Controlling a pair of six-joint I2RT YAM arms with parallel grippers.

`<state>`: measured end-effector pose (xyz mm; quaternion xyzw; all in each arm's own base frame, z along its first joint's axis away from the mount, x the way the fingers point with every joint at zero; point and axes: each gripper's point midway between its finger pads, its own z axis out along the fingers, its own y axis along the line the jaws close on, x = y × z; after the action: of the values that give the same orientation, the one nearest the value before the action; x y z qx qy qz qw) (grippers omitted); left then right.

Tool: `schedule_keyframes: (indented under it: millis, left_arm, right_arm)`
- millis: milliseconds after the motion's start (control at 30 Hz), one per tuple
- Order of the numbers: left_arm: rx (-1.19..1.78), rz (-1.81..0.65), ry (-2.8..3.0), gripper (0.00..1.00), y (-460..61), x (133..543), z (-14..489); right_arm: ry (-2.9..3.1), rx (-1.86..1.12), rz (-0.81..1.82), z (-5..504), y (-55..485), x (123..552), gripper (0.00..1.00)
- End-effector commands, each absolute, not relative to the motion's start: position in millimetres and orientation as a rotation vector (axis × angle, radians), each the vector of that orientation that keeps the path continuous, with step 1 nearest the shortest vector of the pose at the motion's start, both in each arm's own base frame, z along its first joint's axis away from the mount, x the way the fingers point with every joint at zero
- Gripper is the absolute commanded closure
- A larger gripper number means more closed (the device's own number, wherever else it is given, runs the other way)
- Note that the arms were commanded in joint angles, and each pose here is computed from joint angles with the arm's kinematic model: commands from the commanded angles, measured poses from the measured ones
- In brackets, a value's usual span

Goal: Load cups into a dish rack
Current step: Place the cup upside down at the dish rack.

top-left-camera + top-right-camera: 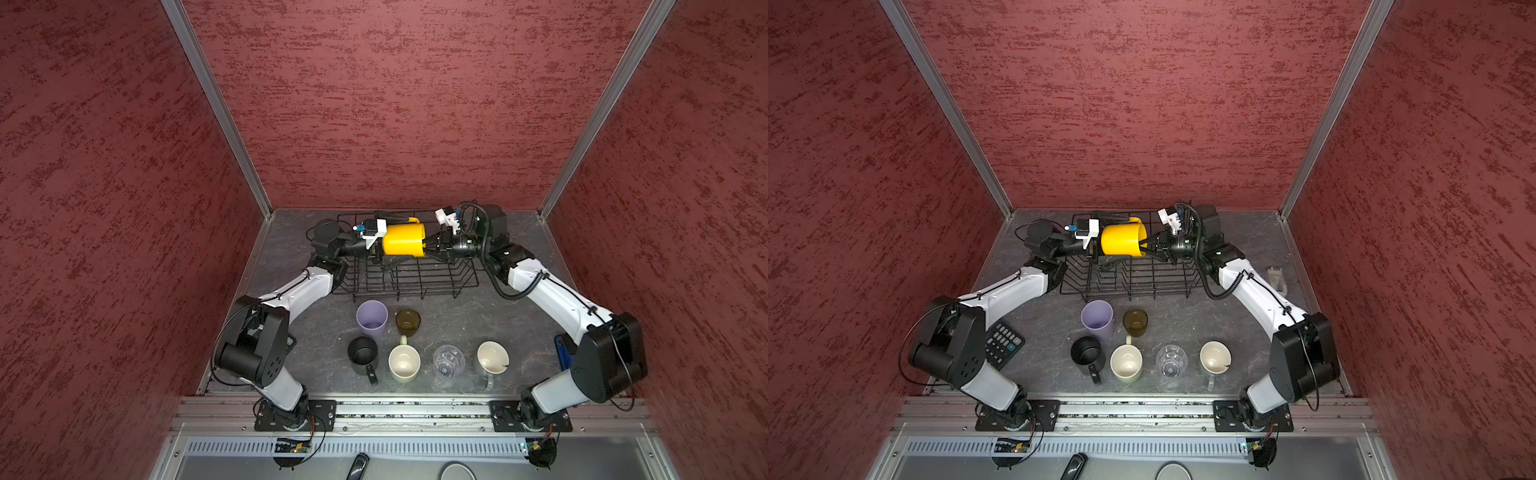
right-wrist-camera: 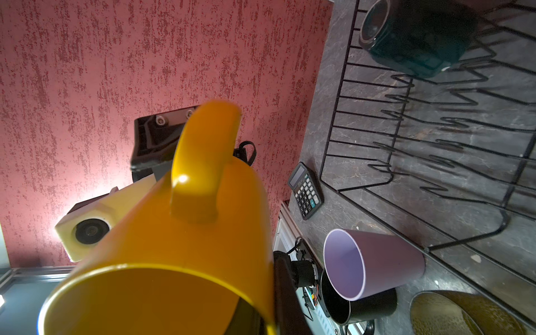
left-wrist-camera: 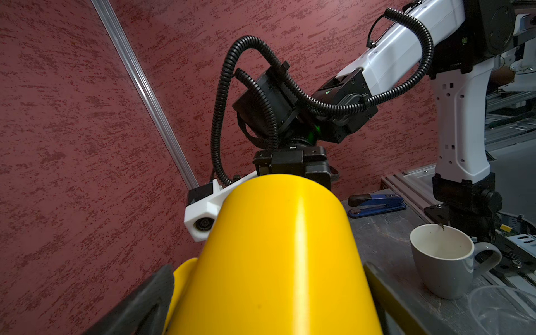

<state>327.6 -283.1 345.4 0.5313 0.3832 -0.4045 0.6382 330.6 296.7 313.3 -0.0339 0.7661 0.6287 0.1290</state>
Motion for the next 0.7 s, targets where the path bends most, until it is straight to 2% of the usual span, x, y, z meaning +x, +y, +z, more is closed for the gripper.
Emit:
schedule_keyframes:
  millis: [0, 667]
  left_arm:
    - [1.200, -0.951, 0.906, 0.00, -288.7, 333.6, 340.4]
    - [1.198, -0.958, 0.887, 0.00, -280.2, 325.0, 336.9]
  right_arm:
    - [2.082, -0.309, 1.902, 350.8, 307.9, 312.6, 1.00]
    - [2.041, -0.328, 1.907, 366.8, 304.3, 306.0, 1.00]
